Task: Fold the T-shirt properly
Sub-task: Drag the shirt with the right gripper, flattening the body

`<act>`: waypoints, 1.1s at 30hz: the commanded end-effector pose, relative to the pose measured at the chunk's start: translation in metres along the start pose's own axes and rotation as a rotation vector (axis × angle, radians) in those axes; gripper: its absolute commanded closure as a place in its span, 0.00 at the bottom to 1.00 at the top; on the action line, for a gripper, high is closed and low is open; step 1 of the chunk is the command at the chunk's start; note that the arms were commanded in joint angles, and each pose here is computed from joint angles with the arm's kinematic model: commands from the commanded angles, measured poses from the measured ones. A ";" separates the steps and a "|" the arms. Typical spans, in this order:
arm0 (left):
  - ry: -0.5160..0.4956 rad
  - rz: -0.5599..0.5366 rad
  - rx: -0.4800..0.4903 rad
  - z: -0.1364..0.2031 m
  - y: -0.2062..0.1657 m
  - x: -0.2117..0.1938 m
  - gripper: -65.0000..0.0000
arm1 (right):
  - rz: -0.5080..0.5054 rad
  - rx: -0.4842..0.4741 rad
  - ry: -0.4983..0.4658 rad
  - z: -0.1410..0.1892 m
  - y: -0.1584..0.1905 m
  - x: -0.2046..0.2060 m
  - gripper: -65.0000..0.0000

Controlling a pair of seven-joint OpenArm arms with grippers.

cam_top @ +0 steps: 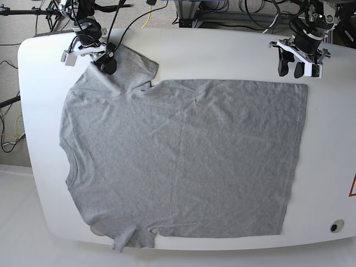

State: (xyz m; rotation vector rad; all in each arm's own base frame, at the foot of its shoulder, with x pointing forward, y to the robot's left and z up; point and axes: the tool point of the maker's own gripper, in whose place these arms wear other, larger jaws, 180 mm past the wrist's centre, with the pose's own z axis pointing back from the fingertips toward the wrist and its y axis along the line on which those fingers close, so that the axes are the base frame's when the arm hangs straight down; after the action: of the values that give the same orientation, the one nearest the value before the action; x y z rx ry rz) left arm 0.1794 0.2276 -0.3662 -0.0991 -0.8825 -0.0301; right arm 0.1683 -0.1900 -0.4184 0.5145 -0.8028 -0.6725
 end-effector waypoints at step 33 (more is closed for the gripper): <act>-0.036 -0.018 -0.005 0.003 -0.001 0.012 0.59 | 0.034 0.001 0.002 0.002 0.001 0.005 0.56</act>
State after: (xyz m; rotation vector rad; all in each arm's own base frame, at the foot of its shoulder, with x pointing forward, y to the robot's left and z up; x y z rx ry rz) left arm 0.1778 0.2278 -0.3667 -0.0981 -0.8776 -0.0318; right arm 0.1690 -0.1892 -0.4175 0.5123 -0.7960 -0.6432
